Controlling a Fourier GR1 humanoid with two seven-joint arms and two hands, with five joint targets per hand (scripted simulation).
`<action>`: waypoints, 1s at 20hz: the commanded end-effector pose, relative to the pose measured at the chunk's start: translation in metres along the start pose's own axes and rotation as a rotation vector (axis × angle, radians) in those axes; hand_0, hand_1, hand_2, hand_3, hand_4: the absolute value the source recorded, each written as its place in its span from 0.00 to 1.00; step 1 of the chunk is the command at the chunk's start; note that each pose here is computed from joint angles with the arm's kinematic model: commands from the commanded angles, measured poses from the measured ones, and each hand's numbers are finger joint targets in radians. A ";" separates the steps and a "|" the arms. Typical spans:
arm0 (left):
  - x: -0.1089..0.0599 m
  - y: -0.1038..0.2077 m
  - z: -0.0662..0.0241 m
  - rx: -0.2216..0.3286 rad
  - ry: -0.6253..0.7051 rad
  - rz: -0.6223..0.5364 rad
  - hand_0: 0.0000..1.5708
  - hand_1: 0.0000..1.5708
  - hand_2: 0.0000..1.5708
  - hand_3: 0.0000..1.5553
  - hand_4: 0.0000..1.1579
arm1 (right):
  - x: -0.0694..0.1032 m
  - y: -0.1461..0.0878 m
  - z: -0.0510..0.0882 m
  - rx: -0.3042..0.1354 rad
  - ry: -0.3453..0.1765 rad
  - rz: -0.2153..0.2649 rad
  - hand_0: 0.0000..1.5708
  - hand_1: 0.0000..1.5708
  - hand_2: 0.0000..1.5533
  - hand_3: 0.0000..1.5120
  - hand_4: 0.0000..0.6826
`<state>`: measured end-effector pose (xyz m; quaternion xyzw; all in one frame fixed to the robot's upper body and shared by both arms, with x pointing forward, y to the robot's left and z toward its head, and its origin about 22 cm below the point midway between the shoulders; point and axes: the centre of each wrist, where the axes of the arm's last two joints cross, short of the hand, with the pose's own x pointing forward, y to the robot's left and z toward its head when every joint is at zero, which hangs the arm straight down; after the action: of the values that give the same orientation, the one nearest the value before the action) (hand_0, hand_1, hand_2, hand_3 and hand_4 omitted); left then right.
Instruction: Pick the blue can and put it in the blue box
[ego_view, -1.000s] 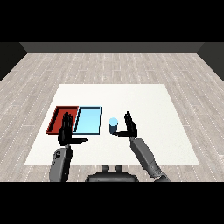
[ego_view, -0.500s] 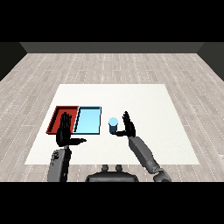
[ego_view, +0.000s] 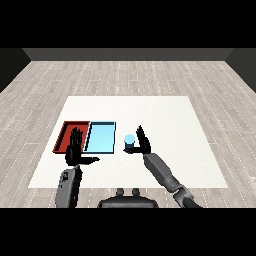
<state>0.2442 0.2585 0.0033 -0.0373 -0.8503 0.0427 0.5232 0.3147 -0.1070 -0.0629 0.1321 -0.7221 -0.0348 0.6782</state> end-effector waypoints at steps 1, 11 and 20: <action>0.011 0.000 -0.0054 -0.001 0.007 -0.010 0.00 0.00 0.00 0.00 0.00 | -0.006 0.010 0.001 0.016 0.013 0.004 0.00 0.00 0.00 0.00 0.00; 0.010 0.003 0.0001 0.005 -0.006 0.003 0.00 0.00 0.00 0.00 0.00 | -0.003 0.020 -0.010 0.014 0.035 0.002 0.00 0.00 0.00 0.00 0.00; 0.010 0.001 -0.0007 0.000 0.006 0.011 0.00 0.00 0.00 0.00 0.00 | -0.017 0.024 -0.005 0.035 0.032 -0.028 0.00 0.00 0.00 0.00 0.00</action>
<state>0.2424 0.2586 0.0083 -0.0366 -0.8500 0.0471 0.5234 0.3201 -0.0832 -0.0685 0.1517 -0.7107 -0.0277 0.6864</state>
